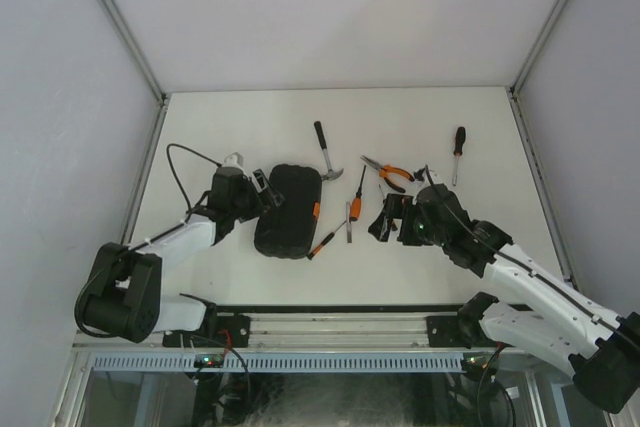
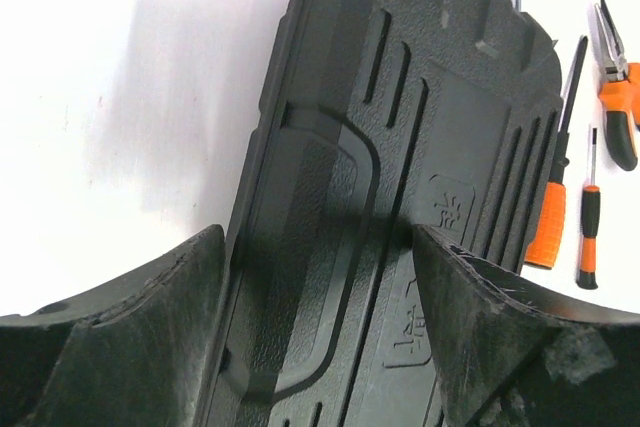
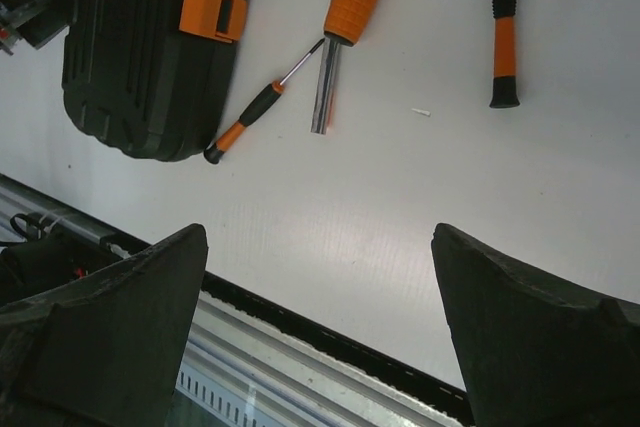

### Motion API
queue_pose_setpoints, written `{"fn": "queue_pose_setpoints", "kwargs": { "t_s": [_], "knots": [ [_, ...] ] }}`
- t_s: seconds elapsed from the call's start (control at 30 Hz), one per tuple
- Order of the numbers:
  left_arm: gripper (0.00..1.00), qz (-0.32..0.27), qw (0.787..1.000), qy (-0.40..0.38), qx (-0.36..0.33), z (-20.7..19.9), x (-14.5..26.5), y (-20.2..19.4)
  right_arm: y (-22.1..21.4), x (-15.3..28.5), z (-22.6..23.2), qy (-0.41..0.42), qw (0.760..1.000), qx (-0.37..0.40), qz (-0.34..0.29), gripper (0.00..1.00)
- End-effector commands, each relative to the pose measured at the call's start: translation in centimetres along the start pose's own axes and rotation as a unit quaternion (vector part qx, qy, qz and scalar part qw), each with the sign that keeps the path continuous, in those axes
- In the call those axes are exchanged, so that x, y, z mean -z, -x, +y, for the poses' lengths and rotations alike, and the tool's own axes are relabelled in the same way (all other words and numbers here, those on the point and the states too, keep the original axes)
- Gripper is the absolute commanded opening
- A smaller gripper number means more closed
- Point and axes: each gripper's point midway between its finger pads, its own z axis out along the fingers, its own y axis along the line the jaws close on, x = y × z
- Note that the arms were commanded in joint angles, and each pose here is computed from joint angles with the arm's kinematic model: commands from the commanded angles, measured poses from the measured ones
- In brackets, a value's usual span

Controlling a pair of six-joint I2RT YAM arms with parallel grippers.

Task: Sort the tools into containers
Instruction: Move the storage box to the center of the board.

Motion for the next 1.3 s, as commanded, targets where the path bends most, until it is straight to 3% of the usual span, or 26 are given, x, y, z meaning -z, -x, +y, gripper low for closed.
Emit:
{"fn": "queue_pose_setpoints", "kwargs": {
  "t_s": [0.0,0.23,0.93,1.27],
  "knots": [
    [0.8,0.042,0.996,0.07,-0.02,3.5,1.2,-2.8,1.8,-0.6,0.2,-0.006,0.999,-0.033,-0.031,0.95],
    [0.81,0.041,0.997,0.063,-0.035,2.9,1.4,-2.2,2.9,-1.4,-1.3,-0.029,0.995,-0.085,-0.037,0.95],
    [0.68,0.087,0.996,0.033,-0.007,4.8,3.9,-9.9,0.9,-3.5,0.8,0.027,0.999,-0.039,0.018,0.92],
    [0.8,0.039,0.999,0.015,-0.007,2.7,4.2,-6.6,3.3,-6.4,4.7,0.107,0.991,-0.075,-0.009,0.89]
  ]
}}
